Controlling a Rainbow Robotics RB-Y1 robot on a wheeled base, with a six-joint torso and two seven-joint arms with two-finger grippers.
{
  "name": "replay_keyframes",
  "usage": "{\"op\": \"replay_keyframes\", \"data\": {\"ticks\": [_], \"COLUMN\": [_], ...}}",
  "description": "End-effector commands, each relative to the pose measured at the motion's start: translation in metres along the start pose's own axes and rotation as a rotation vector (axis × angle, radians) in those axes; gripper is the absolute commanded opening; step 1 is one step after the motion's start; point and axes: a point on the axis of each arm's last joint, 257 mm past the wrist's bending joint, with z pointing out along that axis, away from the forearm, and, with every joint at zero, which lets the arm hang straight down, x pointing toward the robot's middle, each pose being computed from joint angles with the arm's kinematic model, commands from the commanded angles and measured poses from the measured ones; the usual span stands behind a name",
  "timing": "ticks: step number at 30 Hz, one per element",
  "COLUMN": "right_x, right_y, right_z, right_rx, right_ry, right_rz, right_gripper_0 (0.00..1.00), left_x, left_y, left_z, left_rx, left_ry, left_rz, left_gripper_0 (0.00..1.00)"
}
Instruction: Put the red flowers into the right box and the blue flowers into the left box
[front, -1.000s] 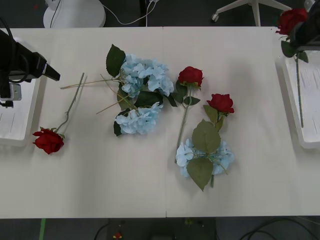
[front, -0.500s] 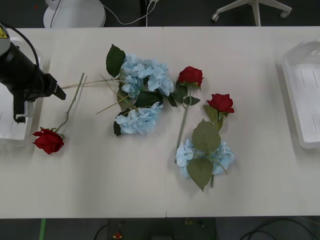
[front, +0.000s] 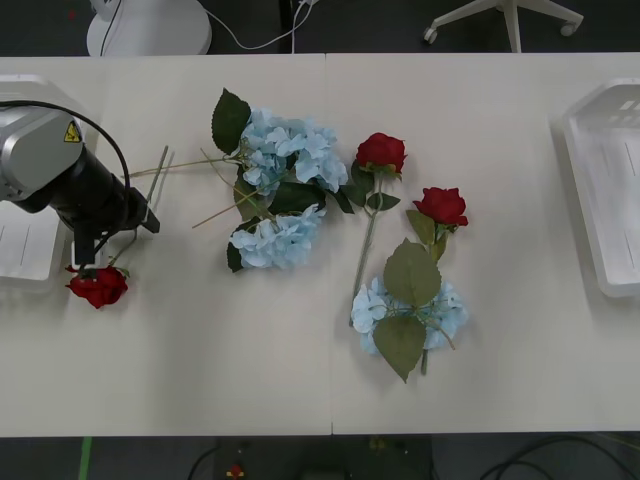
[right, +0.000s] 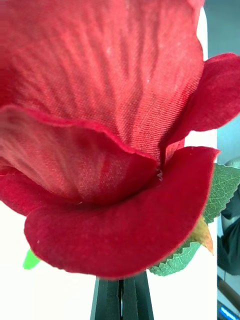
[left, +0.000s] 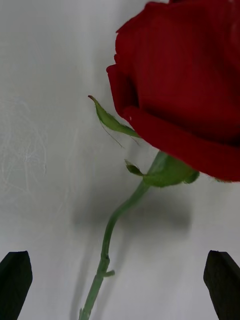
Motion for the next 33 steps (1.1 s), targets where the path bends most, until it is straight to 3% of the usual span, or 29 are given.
{"op": "replay_keyframes", "data": {"ticks": [1, 7, 14, 16, 17, 19, 26, 33], "right_x": [0.006, 0.014, 0.016, 0.015, 0.014, 0.015, 0.013, 0.012], "right_y": [0.009, 0.003, 0.007, 0.011, 0.012, 0.016, 0.055, 0.129], "right_z": [0.009, 0.013, 0.002, -0.011, -0.019, -0.031, -0.085, -0.137], "right_rx": [0.000, 0.008, -0.083, -0.135, -0.160, -0.204, -0.412, -0.518], "right_ry": [-0.017, -0.001, 0.039, 0.073, 0.090, 0.118, 0.207, 0.197], "right_rz": [0.014, 0.011, 0.101, 0.127, 0.138, 0.159, 0.167, -0.100], "right_gripper_0": [0.30, 0.67, 0.82, 0.83, 0.84, 0.84, 0.84, 0.89], "left_x": [-0.008, -0.006, -0.007, -0.008, -0.008, -0.007, -0.005, 0.004], "left_y": [0.003, 0.008, 0.002, 0.002, 0.002, 0.002, 0.001, 0.008], "left_z": [0.019, 0.027, 0.033, 0.036, 0.036, 0.038, 0.038, 0.030], "left_rx": [0.015, 0.025, 0.045, 0.051, 0.051, 0.053, 0.055, 0.025], "left_ry": [-0.012, 0.001, 0.002, 0.004, 0.005, 0.009, 0.018, 0.038], "left_rz": [-0.073, -0.069, -0.087, -0.087, -0.088, -0.090, -0.095, -0.115], "left_gripper_0": [1.00, 1.00, 0.99, 0.79, 0.57, 0.00, 0.00, 0.00]}}
